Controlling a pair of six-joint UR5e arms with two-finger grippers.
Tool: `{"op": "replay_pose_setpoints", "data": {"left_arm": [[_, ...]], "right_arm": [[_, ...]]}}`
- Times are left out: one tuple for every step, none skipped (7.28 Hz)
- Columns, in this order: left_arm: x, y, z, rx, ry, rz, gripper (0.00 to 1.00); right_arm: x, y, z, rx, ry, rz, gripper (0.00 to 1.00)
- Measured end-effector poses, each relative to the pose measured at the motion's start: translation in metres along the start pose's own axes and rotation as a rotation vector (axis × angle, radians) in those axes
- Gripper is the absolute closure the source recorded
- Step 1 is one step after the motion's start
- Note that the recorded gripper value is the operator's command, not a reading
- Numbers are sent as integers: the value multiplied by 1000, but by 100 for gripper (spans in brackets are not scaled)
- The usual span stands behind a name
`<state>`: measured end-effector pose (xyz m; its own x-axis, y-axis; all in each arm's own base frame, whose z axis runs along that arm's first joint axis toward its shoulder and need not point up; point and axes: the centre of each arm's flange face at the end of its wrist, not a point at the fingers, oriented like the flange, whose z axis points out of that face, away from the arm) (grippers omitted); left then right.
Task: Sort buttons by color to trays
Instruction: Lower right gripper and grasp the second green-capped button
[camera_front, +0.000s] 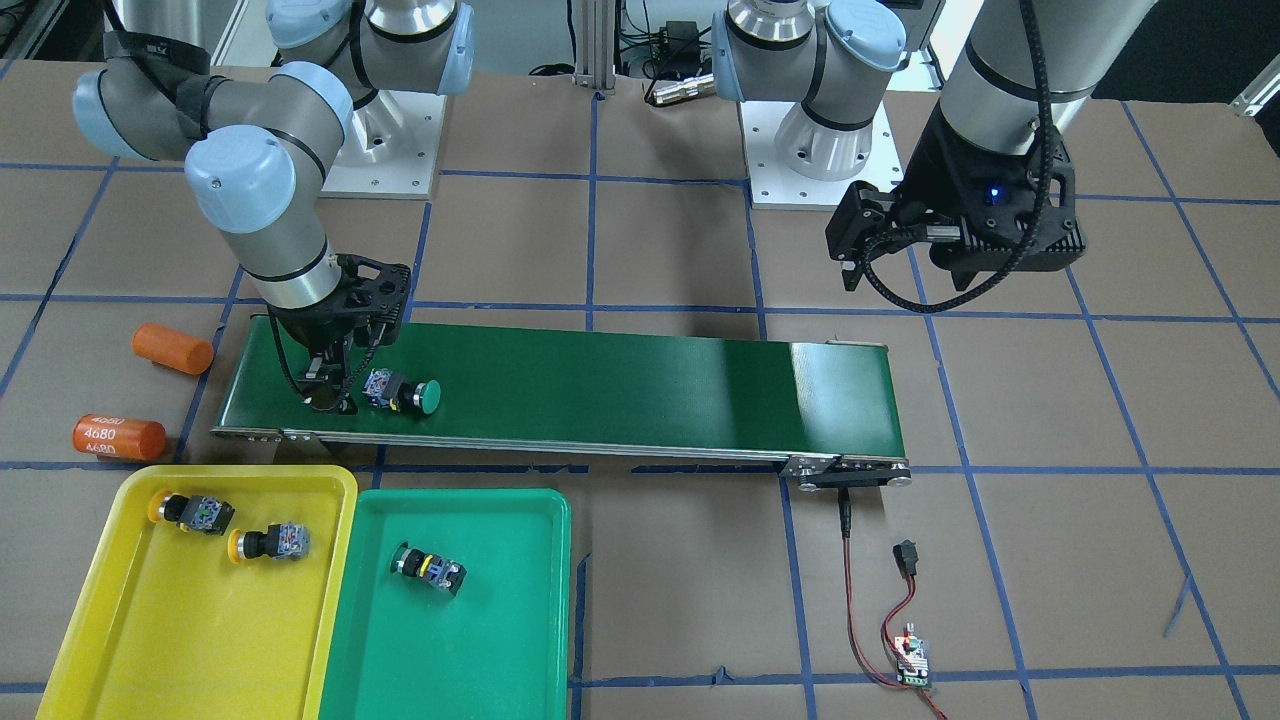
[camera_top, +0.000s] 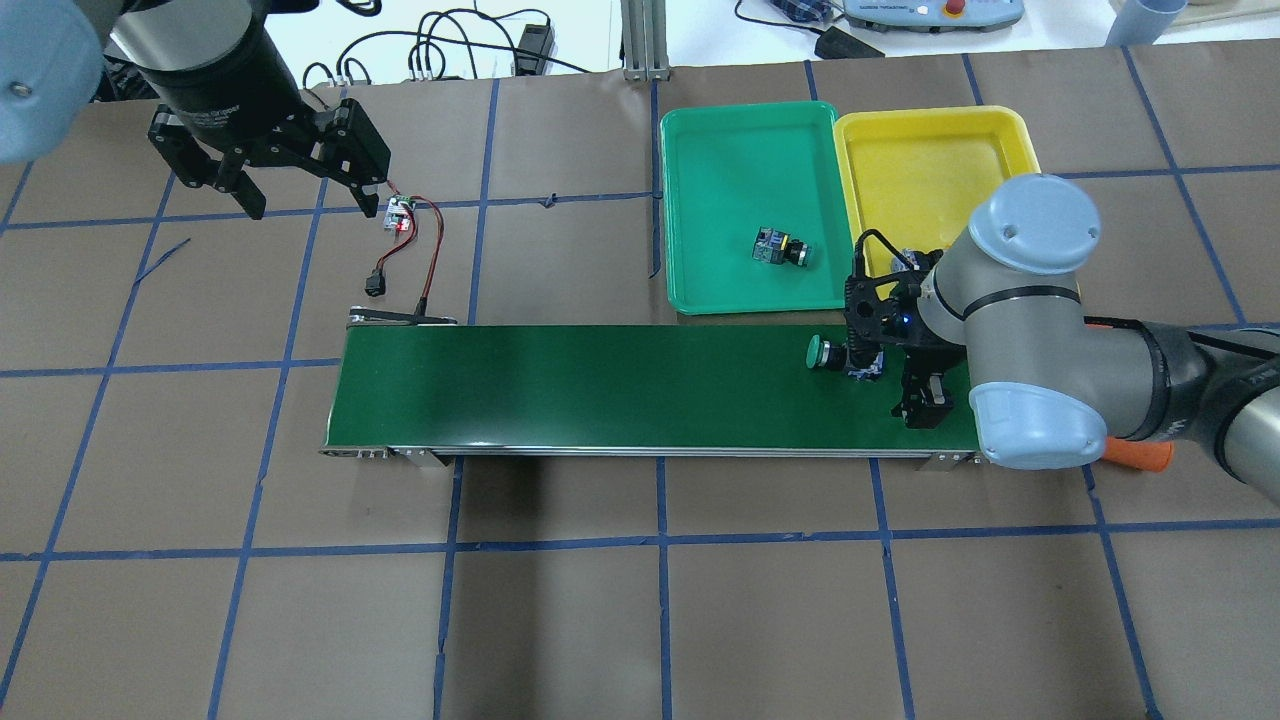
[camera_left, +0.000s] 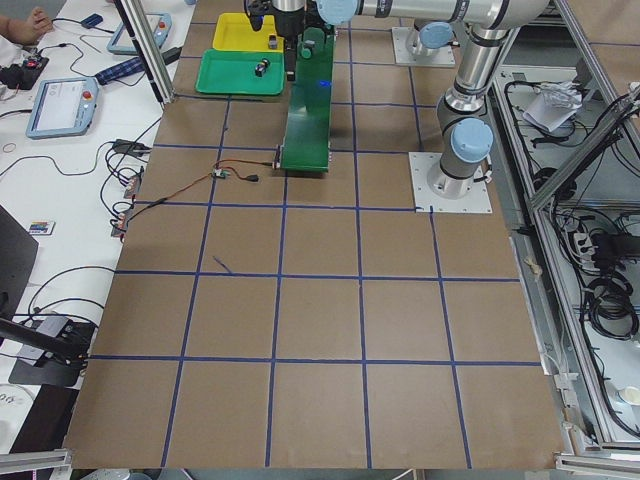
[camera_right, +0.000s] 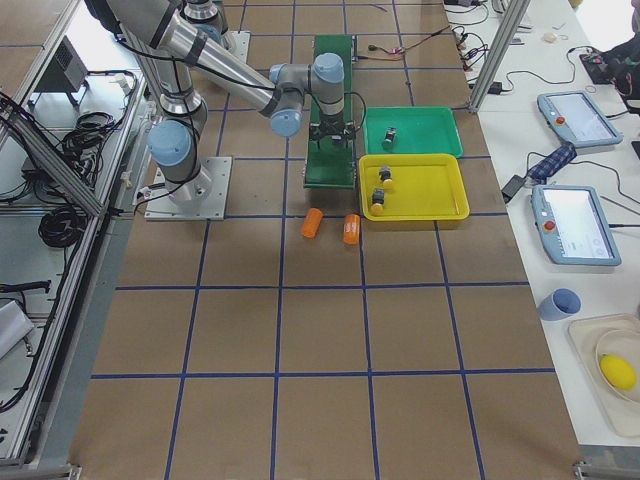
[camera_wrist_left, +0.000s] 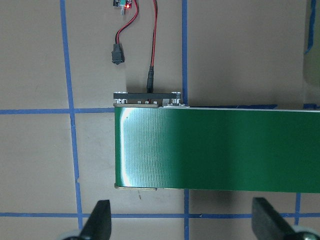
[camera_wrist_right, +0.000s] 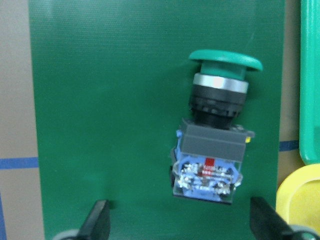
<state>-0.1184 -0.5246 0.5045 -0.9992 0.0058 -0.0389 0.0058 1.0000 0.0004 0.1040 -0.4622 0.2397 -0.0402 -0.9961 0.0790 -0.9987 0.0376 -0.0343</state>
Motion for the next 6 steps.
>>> {"op": "replay_pose_setpoints", "data": {"left_arm": [[0, -2, 1, -1, 0, 0, 0], [0, -4, 2, 0, -1, 0, 0], [0, -5, 0, 3, -1, 0, 0], [0, -6, 0, 3, -1, 0, 0], [0, -6, 1, 3, 0, 0, 0], [0, -6, 1, 3, 0, 0, 0]], "right_arm": [[0, 0, 0, 0, 1, 3, 0], [0, -1, 0, 1, 1, 4, 0], [0, -1, 0, 2, 1, 4, 0], [1, -1, 0, 3, 2, 4, 4], [1, -1, 0, 5, 2, 4, 33], [1, -1, 0, 5, 2, 0, 64]]}}
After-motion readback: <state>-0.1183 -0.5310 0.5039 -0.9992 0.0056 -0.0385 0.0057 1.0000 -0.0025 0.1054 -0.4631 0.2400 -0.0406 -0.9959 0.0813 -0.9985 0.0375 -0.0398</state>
